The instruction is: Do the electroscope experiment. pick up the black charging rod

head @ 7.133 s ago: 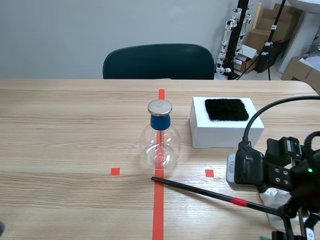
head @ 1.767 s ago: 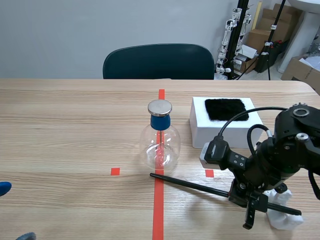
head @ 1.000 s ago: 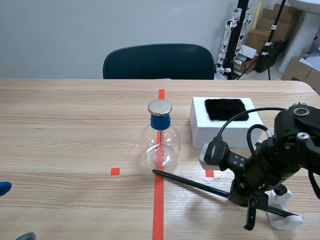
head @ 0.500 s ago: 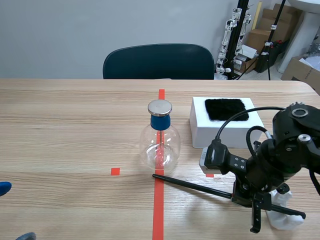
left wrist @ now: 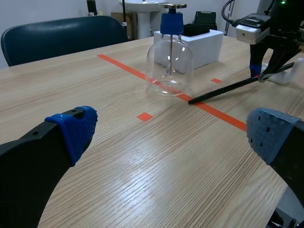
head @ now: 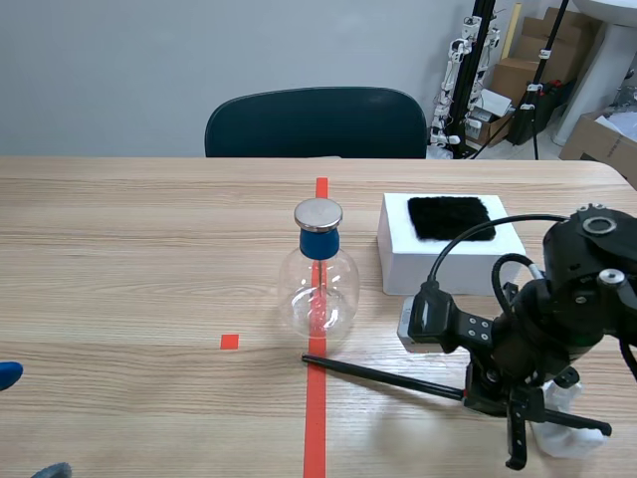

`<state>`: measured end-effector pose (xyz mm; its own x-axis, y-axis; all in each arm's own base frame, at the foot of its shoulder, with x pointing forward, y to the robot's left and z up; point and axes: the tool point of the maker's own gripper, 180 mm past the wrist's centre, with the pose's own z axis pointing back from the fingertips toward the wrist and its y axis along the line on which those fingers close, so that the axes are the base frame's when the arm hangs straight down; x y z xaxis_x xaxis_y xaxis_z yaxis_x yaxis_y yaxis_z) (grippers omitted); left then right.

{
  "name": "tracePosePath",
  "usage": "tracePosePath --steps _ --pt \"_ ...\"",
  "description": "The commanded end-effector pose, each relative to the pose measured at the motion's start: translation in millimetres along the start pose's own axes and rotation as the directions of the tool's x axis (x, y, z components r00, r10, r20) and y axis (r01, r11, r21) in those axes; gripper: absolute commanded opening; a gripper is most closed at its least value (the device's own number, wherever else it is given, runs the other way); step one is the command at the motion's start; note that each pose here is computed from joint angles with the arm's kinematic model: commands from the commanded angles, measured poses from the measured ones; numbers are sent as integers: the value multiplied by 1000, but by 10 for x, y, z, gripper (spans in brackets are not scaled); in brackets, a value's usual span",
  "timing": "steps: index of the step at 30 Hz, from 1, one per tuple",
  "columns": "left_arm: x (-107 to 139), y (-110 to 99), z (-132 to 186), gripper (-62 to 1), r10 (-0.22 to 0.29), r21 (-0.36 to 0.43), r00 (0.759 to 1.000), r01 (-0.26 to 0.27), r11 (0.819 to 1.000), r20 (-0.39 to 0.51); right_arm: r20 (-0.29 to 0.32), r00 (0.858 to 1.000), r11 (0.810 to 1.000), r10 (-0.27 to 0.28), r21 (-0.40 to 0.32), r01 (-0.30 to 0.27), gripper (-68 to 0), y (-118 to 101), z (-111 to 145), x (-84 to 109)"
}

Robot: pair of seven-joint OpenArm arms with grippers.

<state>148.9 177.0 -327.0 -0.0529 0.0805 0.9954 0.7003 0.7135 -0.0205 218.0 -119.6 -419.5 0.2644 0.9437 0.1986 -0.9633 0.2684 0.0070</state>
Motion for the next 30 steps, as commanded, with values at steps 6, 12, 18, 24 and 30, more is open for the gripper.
tracePosePath --steps 6,12,18,24,30 --pt "74 31 -8 14 -6 3 1000 6 1000 31 -5 998 997 67 -49 -67 -675 -43 213 -37" --pt "75 31 -8 14 -6 3 999 6 1000 31 -9 991 989 132 -64 -132 -675 25 362 -56" --pt "75 31 -8 14 -6 3 999 6 1000 31 -15 976 972 216 -95 -217 -675 87 594 -71" --pt "74 31 -8 14 -6 3 1000 6 1000 31 35 952 946 304 -132 -297 -675 127 878 -40" --pt "74 31 -8 14 -6 3 1000 6 1000 31 117 928 915 352 -252 -316 -675 36 1131 12"
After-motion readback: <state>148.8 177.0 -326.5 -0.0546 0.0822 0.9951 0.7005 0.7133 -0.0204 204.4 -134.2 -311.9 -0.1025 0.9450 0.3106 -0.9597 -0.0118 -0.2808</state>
